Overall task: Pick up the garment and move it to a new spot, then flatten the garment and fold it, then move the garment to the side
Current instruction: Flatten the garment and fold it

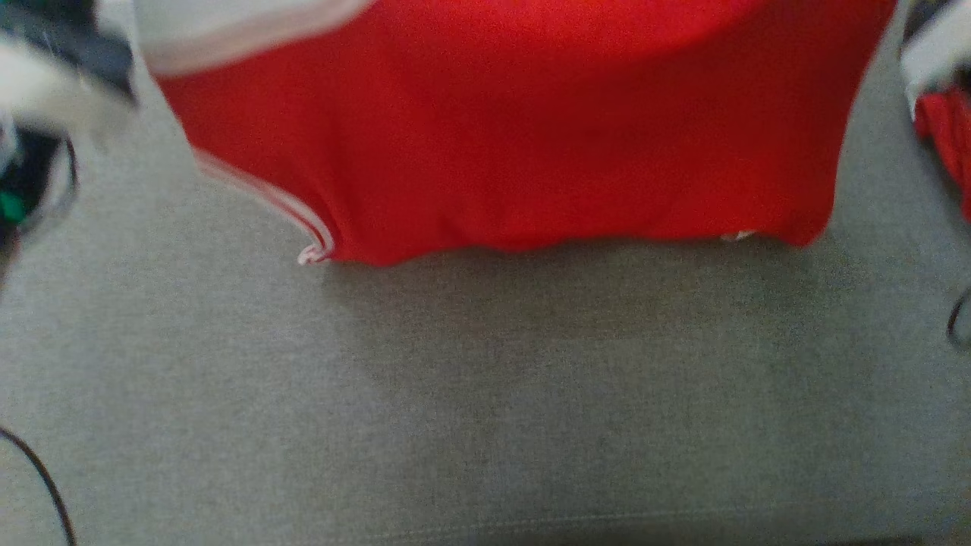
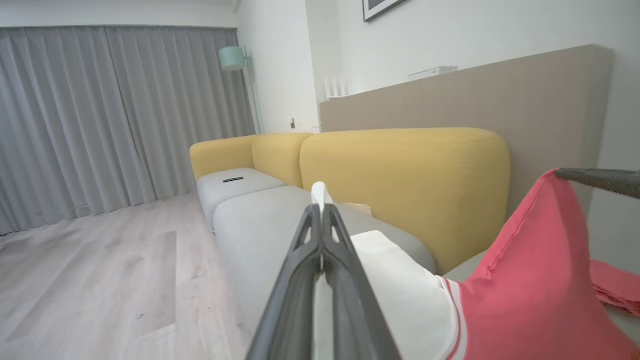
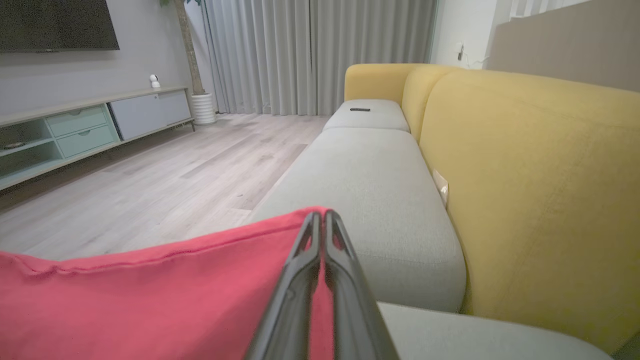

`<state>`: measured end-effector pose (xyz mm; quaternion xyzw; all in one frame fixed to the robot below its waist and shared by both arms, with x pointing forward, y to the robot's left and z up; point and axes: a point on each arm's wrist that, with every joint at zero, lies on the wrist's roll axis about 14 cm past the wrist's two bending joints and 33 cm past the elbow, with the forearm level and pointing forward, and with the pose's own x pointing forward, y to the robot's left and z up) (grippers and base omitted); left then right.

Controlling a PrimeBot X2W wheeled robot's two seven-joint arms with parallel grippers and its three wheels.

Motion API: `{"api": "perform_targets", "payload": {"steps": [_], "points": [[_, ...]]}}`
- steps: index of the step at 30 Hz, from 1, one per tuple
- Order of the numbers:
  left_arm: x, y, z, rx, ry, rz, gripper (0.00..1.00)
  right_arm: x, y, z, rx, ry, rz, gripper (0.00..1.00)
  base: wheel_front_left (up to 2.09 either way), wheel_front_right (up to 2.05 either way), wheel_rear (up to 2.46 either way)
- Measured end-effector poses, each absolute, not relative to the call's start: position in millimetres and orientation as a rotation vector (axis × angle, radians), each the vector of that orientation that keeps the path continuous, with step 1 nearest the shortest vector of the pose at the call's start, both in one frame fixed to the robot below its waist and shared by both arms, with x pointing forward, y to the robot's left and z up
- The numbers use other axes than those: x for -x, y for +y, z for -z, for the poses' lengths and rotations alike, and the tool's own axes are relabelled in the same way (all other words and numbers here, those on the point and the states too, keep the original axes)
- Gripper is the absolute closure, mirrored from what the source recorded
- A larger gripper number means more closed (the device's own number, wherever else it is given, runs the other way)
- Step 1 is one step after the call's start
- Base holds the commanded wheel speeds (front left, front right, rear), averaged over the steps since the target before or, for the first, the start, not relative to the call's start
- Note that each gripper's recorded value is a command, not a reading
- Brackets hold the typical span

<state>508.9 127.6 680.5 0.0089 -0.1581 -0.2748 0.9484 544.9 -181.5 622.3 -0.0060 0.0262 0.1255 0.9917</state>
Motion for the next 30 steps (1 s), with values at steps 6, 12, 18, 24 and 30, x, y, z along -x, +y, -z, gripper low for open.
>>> {"api": "perform_targets", "payload": {"steps": [6, 12, 18, 24, 30], "points": [[-609, 119, -714, -0.134, -0.377, 0.489, 1.00, -629, -185, -650, 0.066, 0.049, -0.220, 1.00, 0.00, 0.00, 0.00], [-662, 122, -735, -0.222, -0.485, 0.417, 1.00, -679, -192, -671, 0.125, -0.052, -0.166, 1.00, 0.00, 0.00, 0.00], [-699, 117, -752, -0.348, -0.581, 0.360, 1.00, -713, -196, -680, 0.144, -0.153, -0.135, 1.00, 0.00, 0.00, 0.00], [-693, 101, -763, -0.339, -0.684, 0.391, 1.00, -731, -192, -636, 0.171, -0.127, -0.143, 1.00, 0.00, 0.00, 0.00], [-670, 101, -637, -0.292, -0.440, 0.485, 1.00, -717, -164, -545, 0.146, 0.022, -0.220, 1.00, 0.00, 0.00, 0.00]]}}
